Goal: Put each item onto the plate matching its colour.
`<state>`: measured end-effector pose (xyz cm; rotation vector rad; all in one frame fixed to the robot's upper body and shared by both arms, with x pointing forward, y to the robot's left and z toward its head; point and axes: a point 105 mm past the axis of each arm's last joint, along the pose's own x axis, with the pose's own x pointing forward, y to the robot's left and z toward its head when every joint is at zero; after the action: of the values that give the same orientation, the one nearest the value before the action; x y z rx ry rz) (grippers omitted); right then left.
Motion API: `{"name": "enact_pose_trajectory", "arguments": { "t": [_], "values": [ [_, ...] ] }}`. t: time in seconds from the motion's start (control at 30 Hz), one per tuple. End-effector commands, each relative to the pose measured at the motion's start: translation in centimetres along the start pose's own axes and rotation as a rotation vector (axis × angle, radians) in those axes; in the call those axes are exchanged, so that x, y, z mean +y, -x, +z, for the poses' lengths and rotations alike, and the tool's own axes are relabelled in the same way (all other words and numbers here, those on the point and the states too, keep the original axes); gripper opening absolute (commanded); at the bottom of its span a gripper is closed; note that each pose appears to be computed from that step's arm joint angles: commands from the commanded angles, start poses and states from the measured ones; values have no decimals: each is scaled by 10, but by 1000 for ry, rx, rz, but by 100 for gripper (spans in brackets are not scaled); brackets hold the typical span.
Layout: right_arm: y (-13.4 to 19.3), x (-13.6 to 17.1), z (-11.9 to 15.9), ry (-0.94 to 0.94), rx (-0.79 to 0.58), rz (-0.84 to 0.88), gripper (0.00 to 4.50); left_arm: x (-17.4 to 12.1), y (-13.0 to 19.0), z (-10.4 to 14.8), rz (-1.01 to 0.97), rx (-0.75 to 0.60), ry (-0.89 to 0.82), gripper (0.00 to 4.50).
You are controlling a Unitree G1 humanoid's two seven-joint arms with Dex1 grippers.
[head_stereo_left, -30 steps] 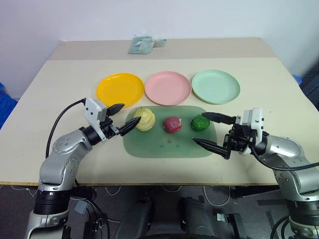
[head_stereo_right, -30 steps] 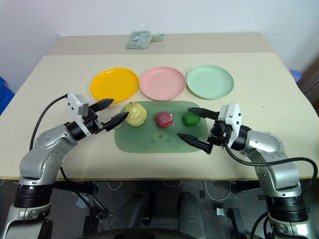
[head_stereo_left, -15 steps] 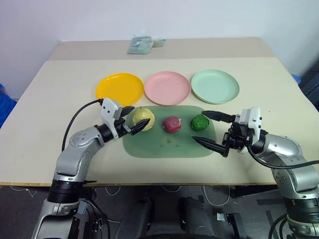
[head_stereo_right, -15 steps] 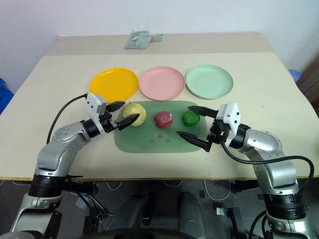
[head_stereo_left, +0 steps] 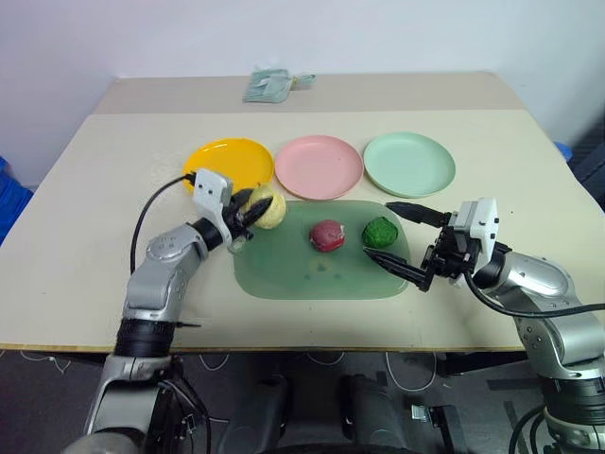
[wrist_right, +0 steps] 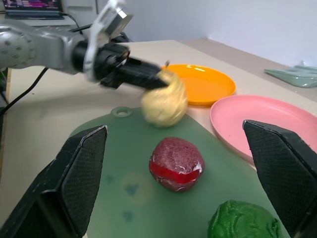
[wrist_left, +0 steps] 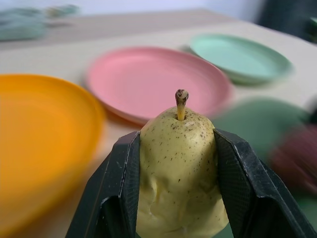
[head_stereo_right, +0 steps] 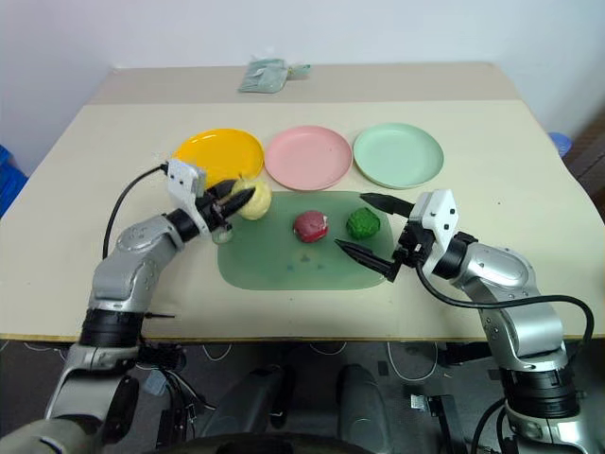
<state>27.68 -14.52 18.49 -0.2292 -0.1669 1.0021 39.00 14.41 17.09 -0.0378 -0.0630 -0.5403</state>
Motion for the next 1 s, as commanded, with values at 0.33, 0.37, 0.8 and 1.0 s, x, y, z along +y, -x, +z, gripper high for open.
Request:
{"name": "enact_pose_trajectory", "arguments": {
  "t": [0.33, 0.37, 0.8, 1.0],
  "values": [
    [-16, -10, 14, 56, -62, -29, 450, 62, -56, 42, 328, -75, -4, 162],
    [-17, -13, 14, 57, -62, -37, 450, 62, -58, 40, 333, -75, 9, 162],
    [-50, -18, 20, 40, -68, -83, 450, 39, -47, 45, 131, -170, -30, 446],
    [-63, -6, 2, 19, 7, -10, 450, 1, -9, 41, -152, -175, -1, 446]
  ]
}}
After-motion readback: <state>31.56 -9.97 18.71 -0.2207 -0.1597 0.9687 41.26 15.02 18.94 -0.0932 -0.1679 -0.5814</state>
